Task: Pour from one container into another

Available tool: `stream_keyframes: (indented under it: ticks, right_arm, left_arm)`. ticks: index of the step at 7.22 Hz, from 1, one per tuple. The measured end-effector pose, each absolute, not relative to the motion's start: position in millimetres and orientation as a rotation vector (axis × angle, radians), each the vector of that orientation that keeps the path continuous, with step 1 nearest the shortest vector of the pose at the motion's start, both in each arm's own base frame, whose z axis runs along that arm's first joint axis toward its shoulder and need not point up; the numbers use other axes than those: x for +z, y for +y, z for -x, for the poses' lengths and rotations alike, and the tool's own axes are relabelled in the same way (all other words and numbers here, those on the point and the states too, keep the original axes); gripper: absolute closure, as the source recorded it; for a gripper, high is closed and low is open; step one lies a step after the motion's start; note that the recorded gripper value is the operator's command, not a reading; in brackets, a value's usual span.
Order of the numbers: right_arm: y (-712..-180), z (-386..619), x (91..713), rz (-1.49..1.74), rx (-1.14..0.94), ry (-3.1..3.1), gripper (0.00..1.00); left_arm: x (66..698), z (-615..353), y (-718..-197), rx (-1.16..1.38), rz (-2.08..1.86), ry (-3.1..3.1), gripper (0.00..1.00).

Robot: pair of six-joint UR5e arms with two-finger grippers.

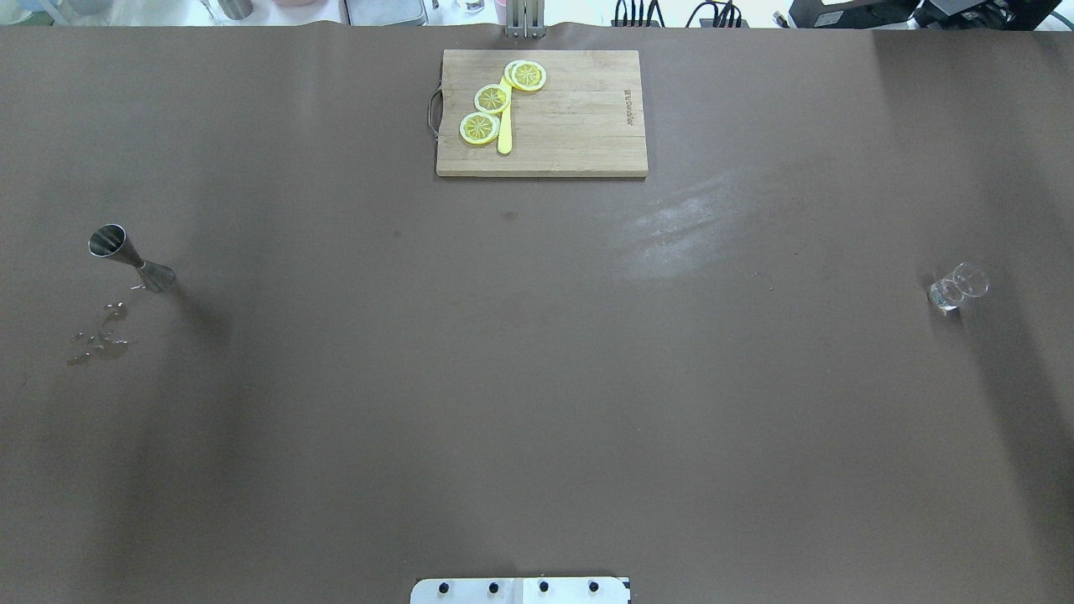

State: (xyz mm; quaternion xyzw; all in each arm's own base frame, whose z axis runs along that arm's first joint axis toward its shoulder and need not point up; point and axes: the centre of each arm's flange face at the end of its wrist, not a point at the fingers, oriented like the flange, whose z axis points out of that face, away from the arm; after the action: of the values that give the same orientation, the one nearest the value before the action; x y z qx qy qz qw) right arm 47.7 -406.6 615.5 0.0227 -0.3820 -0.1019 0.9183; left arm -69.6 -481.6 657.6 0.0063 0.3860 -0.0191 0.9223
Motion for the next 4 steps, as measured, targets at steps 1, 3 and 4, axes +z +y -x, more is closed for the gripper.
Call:
stream_keyframes:
  ticks: [1, 3, 4]
  right_arm:
    - [-407.0, -47.7, 615.0, -0.052, -0.212, -0.785, 0.00]
    - [-407.1, -47.6, 614.4, -0.060, -0.215, -0.786, 0.00]
    - [-407.2, -47.5, 614.2, -0.061, -0.215, -0.786, 0.00]
  left_arm:
    - [657.7, 69.6, -481.6, -0.039, -0.013, 0.792, 0.02]
    - [654.4, 69.0, -481.9, -0.039, -0.017, 0.800, 0.02]
    - [649.6, 68.0, -482.5, -0.038, -0.024, 0.815, 0.02]
